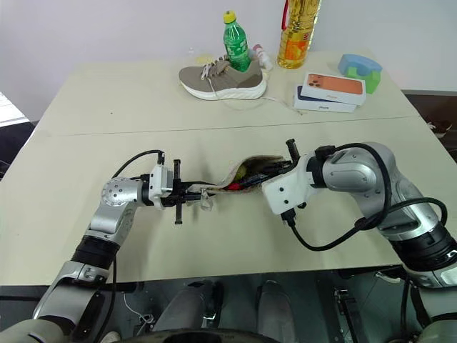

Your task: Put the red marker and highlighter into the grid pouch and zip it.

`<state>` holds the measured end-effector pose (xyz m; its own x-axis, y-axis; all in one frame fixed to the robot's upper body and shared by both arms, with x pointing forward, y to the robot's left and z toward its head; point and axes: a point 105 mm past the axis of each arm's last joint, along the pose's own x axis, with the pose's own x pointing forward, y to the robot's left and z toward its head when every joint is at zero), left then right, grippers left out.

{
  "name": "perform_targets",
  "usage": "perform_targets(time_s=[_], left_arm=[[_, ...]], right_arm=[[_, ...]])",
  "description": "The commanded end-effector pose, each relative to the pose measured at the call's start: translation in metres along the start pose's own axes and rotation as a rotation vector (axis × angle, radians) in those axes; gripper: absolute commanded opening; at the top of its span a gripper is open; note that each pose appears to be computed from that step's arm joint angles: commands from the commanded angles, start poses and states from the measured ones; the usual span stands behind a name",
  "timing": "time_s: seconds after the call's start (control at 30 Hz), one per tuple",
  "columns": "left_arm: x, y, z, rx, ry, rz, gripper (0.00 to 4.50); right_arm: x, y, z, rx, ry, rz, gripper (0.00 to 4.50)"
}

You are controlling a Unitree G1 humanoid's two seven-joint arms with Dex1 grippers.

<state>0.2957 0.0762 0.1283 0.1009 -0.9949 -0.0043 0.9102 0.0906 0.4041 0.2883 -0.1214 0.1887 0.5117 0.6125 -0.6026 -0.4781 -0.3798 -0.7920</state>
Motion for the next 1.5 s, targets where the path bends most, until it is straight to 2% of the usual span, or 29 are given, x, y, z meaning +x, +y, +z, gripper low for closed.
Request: perform_targets(time_s=[0.03,0.23,0.33,0.43,0.57,0.67,0.77,0.93,1.13,1.23,1.4,1.43,1.5], left_arm=[[0.003,0.002,0.016,0.050,-0.051,-0.011,0.00],[0.003,0.002,0.015,0.046,-0.052,-0.008,0.00],[0.001,0.005,0.015,0.037,-0.057,0.026,0.00],[0.000,0.012,0.015,0.031,-0.069,0.082,0.00],[0.005,0.034,0.020,0.002,-0.126,0.238,0.00],[0.012,0.043,0.023,-0.012,-0.161,0.311,0.00],[0.027,0.051,0.022,0.006,-0.163,0.375,0.00],[0.051,0.057,0.022,0.051,-0.162,0.429,0.00],[0.062,0.055,0.021,0.105,-0.147,0.414,0.00],[0.061,0.056,0.020,0.117,-0.139,0.419,0.00],[0.053,0.060,0.019,0.143,-0.124,0.433,0.00],[0.051,0.060,0.018,0.150,-0.118,0.431,0.00],[0.046,0.059,0.015,0.174,-0.098,0.419,0.00]], right_arm=[[-0.002,-0.008,0.007,-0.030,-0.018,-0.021,0.83],[-0.006,-0.013,-0.001,-0.025,0.019,-0.060,3.67],[-0.017,-0.019,-0.011,0.036,0.048,-0.103,3.67],[-0.029,-0.027,-0.012,0.162,0.017,-0.173,3.67],[-0.053,-0.052,-0.008,0.456,-0.100,-0.354,3.67],[-0.059,-0.054,-0.005,0.642,-0.165,-0.401,3.67],[-0.048,-0.040,0.006,0.869,-0.257,-0.397,3.67],[-0.010,-0.032,0.020,1.203,-0.351,-0.461,3.67],[0.017,-0.035,0.032,1.397,-0.391,-0.472,3.67],[0.021,-0.032,0.035,1.461,-0.406,-0.452,2.85],[0.019,-0.029,0.030,1.462,-0.373,-0.453,0.22],[0.018,-0.028,0.028,1.459,-0.363,-0.454,0.05],[0.011,-0.028,0.022,1.428,-0.332,-0.463,0.05]])
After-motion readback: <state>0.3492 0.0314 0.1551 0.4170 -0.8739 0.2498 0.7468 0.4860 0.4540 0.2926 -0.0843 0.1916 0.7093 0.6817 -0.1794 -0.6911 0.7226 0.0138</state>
